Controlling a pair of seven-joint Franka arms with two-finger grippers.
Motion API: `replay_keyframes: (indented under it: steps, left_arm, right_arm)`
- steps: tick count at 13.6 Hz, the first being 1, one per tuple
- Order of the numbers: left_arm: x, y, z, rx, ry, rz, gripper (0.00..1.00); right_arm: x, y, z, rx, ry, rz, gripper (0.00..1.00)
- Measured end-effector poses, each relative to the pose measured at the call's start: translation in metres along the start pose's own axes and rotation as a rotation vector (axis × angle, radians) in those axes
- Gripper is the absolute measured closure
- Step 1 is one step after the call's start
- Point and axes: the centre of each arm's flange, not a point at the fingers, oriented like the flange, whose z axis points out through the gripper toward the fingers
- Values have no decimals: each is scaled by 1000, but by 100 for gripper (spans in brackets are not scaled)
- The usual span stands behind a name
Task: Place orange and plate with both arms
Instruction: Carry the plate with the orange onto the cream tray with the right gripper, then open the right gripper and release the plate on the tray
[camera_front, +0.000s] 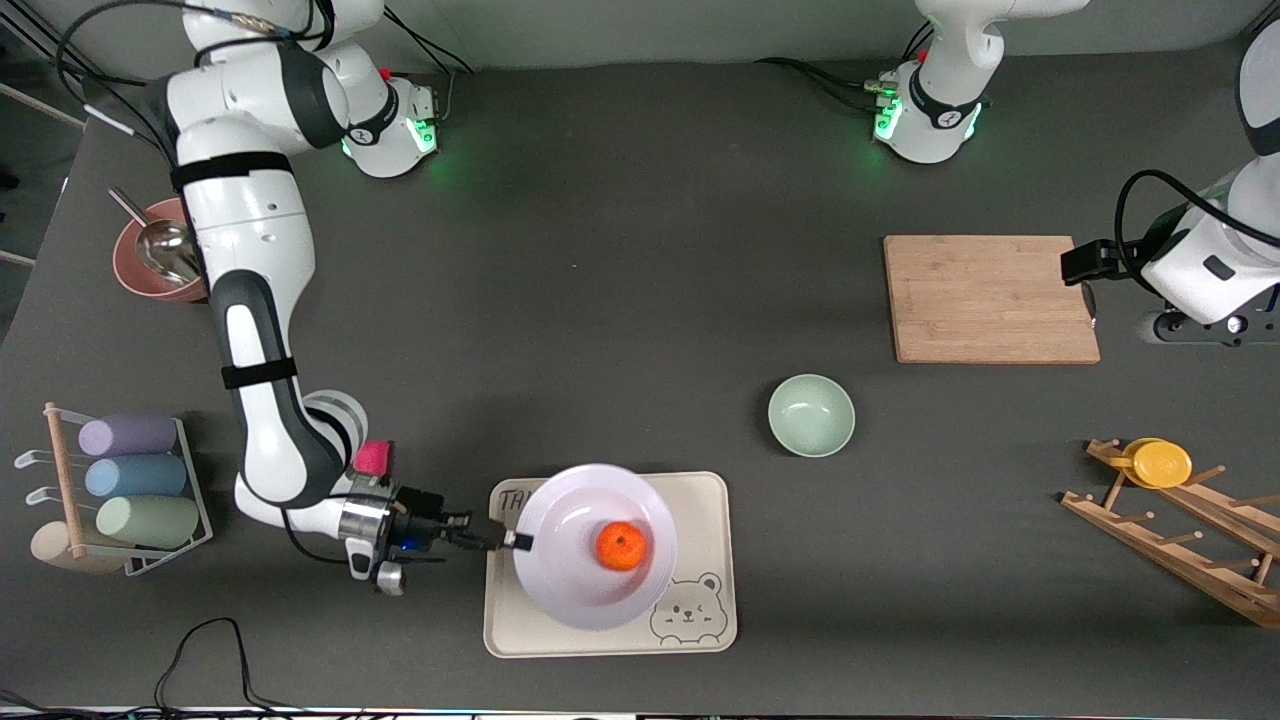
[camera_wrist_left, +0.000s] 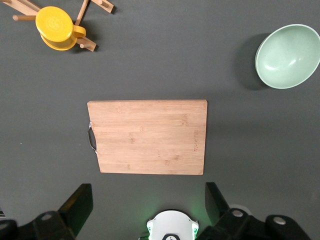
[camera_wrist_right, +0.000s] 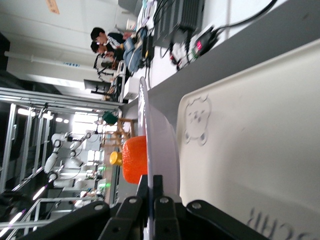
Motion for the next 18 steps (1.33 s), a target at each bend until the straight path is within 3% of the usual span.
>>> replay_keyframes:
  steps: [4,11,12,15,16,18]
  left_arm:
    - [0,0,0,0,-2,0,0]
    - [-3,0,2,1,-22,0,0]
    - [-3,0,2,1,-22,0,0]
    - [-3,0,1,1,-22,0,0]
    - [-3,0,1,1,-22,0,0]
    - [-3,0,1,1,-21,0,0]
  right_arm:
    - [10,27,5,-53,56,-6,95]
    - [0,43,19,-66,43,10,95]
    - [-2,44,21,-66,39,11,90]
    - [-4,44,25,-100,4,-23,54]
    - [-3,43,24,-127,-17,-41,44]
    - [4,34,19,-241,-92,-95,23]
